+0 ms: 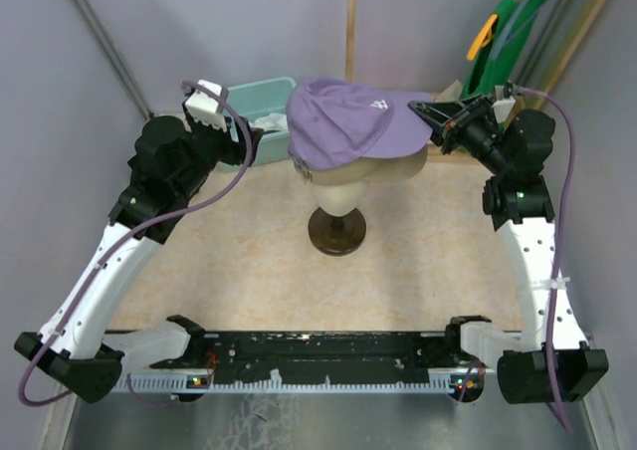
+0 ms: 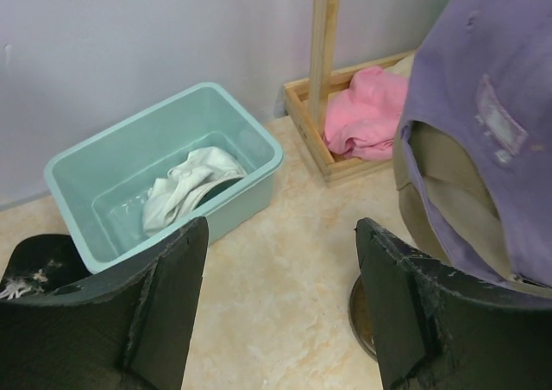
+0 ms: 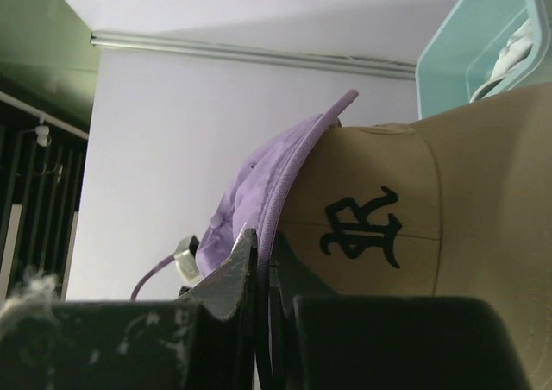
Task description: Stack the hats
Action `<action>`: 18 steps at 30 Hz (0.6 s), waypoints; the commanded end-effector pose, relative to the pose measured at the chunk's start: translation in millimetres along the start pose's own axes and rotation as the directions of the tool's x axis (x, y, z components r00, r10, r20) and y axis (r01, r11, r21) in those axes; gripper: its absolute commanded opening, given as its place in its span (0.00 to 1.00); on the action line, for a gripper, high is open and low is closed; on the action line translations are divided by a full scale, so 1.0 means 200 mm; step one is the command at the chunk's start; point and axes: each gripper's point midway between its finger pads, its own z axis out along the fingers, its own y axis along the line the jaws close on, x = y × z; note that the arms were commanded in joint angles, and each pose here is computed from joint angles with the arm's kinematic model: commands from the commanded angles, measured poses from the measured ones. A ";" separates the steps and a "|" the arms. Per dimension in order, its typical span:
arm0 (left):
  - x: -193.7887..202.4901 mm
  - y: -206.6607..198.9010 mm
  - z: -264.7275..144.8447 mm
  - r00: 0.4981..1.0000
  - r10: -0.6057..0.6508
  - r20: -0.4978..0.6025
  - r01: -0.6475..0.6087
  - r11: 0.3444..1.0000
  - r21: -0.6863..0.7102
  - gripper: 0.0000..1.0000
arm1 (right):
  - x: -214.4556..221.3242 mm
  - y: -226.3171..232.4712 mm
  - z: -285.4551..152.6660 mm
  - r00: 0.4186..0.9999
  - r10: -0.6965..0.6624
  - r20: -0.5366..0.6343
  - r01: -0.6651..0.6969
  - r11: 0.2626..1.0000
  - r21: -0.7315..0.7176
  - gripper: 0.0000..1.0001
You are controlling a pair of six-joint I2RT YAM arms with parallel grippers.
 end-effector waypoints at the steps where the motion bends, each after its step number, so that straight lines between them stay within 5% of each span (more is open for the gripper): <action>1: -0.10 -0.05 -0.03 0.996 -0.021 0.086 0.014 0.997 0.075 0.76 | -0.08 0.12 -0.04 0.991 -0.058 0.119 0.068 0.994 -0.083 0.00; 11: 0.08 -0.16 0.14 0.986 -0.124 -0.115 0.146 0.966 0.215 0.81 | -0.09 0.19 -0.02 0.988 -0.112 0.107 0.122 0.988 -0.095 0.00; 18: -0.02 -0.19 0.14 0.970 -0.211 -0.122 0.240 0.914 0.328 0.82 | -0.08 0.15 -0.02 0.988 -0.119 0.098 0.127 0.989 -0.075 0.00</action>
